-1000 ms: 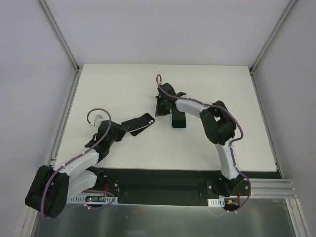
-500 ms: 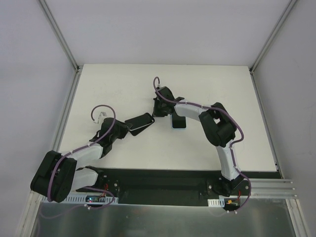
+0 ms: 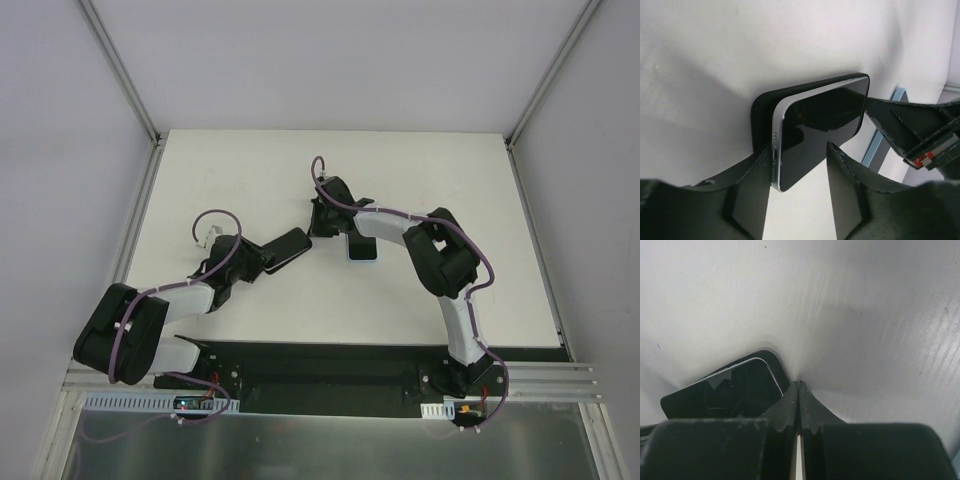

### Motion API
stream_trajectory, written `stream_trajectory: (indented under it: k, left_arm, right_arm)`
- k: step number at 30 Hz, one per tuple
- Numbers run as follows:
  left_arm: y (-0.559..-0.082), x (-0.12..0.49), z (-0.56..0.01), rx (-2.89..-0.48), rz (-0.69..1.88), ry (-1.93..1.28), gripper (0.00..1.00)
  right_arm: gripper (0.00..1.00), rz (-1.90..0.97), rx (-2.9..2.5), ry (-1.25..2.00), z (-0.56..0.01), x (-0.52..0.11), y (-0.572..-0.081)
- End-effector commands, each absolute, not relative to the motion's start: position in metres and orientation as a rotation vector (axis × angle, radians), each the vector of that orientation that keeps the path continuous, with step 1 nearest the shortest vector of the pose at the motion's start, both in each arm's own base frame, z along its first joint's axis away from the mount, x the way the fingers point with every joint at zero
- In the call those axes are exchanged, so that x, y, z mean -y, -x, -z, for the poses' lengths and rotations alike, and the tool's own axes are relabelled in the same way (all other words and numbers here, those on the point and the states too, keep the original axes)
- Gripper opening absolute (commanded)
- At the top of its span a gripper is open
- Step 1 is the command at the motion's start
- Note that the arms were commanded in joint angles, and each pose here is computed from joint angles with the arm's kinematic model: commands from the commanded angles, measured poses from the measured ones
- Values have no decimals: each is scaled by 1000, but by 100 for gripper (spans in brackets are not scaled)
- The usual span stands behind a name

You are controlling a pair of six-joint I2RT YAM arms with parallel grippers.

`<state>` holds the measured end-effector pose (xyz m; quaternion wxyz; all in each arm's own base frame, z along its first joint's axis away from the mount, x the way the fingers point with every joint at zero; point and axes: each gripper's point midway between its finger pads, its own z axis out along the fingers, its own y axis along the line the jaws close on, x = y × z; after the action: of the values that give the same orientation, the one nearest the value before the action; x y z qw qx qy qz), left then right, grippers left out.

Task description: Put the phone into the phone case

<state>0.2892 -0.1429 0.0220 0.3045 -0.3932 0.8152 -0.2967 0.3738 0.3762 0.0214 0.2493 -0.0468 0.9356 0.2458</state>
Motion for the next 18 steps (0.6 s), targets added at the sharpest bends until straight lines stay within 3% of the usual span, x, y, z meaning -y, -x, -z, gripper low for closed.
stream_trajectory:
  k: [1, 11, 13, 18]
  left_arm:
    - [-243, 135, 12, -2377, 642, 1024, 55]
    - [-247, 128, -40, -2371, 589, 868, 95]
    - [-246, 127, -48, -2384, 574, 861, 99]
    - [-248, 128, -61, -2408, 560, 810, 99]
  right_arm:
    - [1, -702, -2709, 175, 5, -381, -327]
    - [4, -716, -2690, 153, -8, -371, -340]
    - [4, -717, -2676, 156, -15, -369, -346]
    - [5, -698, -2664, 163, -24, -364, -351]
